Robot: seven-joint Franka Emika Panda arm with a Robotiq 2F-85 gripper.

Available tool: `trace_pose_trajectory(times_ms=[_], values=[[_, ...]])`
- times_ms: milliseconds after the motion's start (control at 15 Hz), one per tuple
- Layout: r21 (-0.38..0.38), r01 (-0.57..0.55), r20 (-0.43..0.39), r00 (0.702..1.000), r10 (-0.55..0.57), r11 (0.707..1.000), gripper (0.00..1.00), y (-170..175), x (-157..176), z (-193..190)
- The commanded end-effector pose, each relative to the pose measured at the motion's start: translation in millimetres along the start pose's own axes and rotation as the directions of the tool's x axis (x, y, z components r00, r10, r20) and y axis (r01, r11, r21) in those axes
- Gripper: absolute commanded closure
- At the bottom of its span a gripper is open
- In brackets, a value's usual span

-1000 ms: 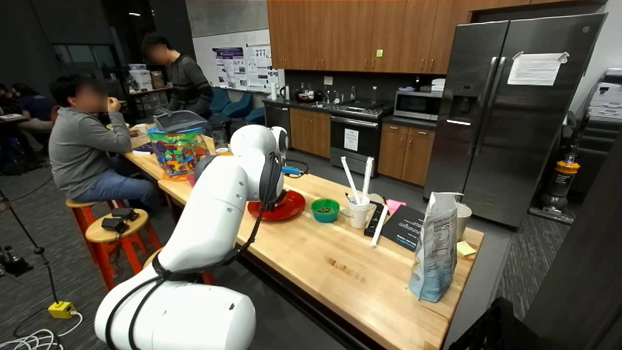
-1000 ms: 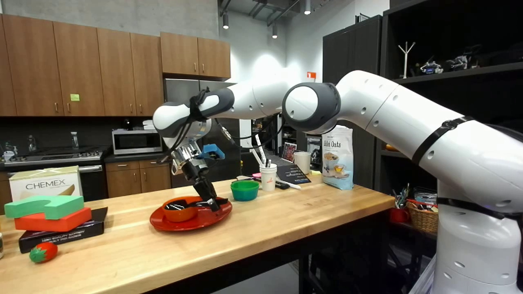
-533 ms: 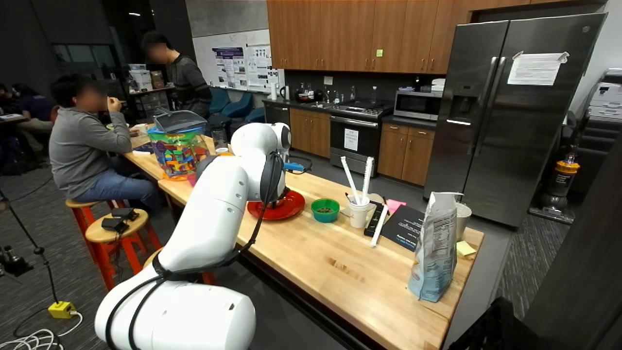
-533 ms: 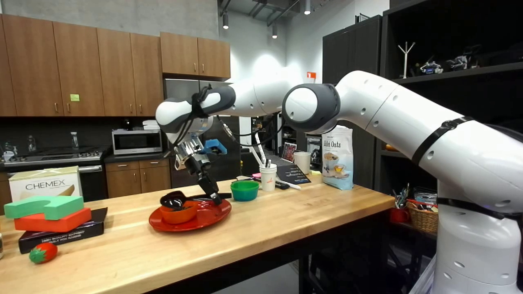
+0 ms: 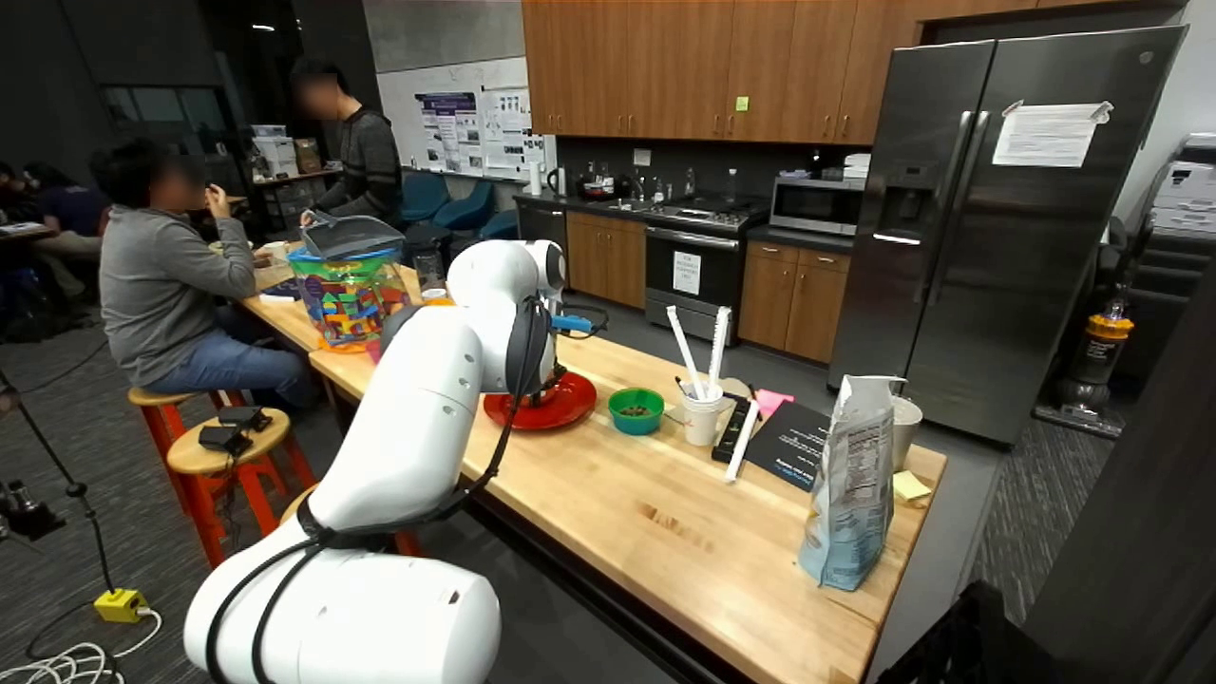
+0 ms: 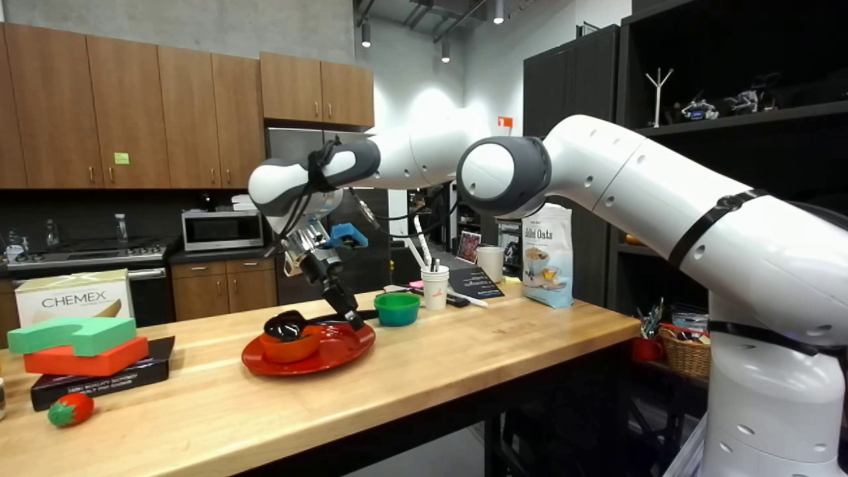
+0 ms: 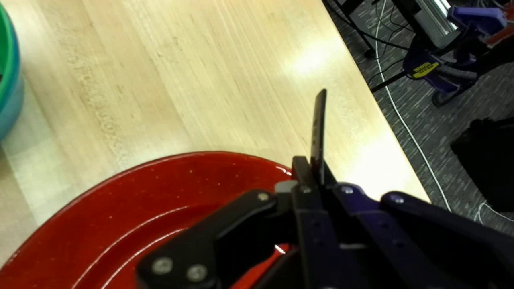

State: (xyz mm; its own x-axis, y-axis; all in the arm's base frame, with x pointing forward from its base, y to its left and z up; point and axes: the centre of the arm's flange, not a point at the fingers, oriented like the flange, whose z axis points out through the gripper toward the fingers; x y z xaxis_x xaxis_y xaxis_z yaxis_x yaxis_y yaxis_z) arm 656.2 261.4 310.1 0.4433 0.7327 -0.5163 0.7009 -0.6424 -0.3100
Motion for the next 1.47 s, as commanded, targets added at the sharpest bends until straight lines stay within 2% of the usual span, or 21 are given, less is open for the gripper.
trace_pose_trajectory(times_ms=[0, 200, 467, 800, 1400], values=[[-0.058, -0.098, 0.043, 0.994, 0.101, 0.993, 0.99, 3, -9, -20], [-0.114, -0.155, 0.060, 0.985, 0.163, 0.981, 0.99, 8, -15, -26], [-0.149, -0.181, 0.083, 0.977, 0.194, 0.972, 0.99, 19, -18, -29], [-0.156, -0.172, 0.087, 0.979, 0.187, 0.973, 0.99, 32, -18, -29], [-0.159, -0.160, 0.042, 0.985, 0.168, 0.974, 0.99, 49, -22, -37]])
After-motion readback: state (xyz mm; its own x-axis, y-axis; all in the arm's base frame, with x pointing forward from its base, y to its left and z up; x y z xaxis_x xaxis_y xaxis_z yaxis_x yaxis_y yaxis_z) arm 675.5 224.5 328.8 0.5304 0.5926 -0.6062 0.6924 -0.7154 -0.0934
